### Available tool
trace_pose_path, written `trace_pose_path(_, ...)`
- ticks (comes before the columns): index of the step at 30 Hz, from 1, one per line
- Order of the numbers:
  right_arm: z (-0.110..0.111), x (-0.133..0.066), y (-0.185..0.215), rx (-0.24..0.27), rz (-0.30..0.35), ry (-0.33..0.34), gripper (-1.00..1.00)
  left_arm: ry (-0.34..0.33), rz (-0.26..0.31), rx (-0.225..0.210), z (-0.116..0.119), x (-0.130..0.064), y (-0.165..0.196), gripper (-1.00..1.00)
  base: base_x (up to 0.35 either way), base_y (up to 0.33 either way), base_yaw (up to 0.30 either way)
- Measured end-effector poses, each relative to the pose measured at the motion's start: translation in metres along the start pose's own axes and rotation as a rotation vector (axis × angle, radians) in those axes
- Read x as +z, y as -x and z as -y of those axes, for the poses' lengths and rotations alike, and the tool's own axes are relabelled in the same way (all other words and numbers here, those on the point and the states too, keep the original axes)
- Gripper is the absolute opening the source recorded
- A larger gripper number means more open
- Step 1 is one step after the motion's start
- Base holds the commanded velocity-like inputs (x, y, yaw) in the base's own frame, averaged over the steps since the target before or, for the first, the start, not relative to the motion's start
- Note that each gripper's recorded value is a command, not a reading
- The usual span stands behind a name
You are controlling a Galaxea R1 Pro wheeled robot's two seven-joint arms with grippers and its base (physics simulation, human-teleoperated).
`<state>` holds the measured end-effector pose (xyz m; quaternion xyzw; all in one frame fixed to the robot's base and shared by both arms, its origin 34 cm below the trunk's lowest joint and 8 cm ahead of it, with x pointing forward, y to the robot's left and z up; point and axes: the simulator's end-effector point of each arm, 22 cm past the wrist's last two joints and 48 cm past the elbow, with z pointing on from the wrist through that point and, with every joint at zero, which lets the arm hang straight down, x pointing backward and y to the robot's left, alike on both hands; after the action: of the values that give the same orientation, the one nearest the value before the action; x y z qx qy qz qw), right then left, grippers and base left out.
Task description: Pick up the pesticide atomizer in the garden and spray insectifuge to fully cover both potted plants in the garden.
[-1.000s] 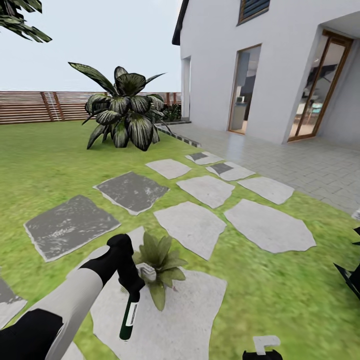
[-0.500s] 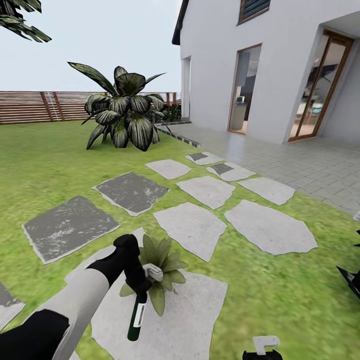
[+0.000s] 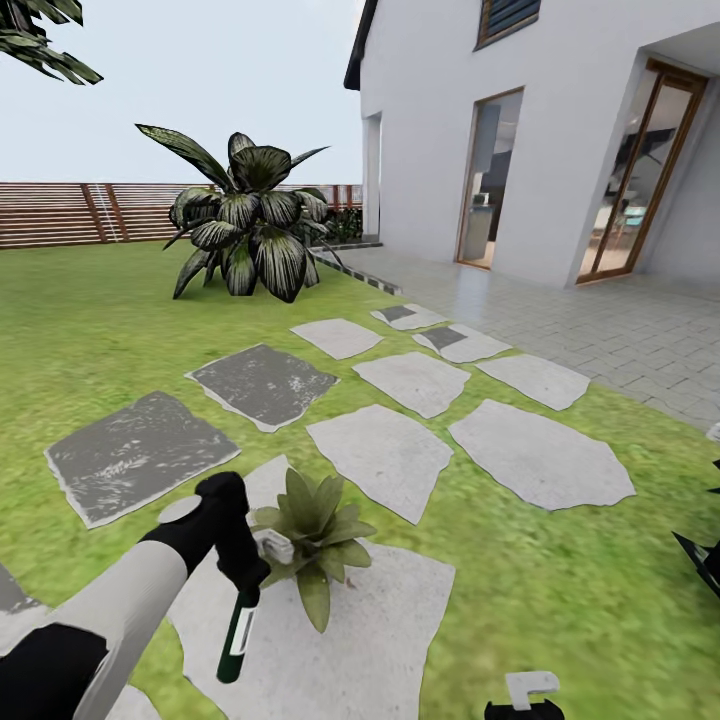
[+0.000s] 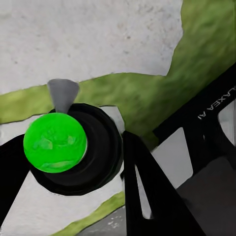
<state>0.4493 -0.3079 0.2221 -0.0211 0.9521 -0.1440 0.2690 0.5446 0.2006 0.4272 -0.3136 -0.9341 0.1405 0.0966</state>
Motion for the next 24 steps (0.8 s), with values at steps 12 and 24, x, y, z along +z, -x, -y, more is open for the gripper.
trace_pose_path(12,-0.002,-0.001,0.000,0.007,-0.001,0.000,1.00,0.092,0.007,0.018,-0.010,0.005,0.009,-1.00,0.000,0.000,0.000)
trace_pose_path(24,-0.011,0.017,-0.028,0.000,-0.029,0.002,1.00,0.073,-0.014,0.013,-0.016,0.039,0.005,-1.00,0.000,0.000,0.000)
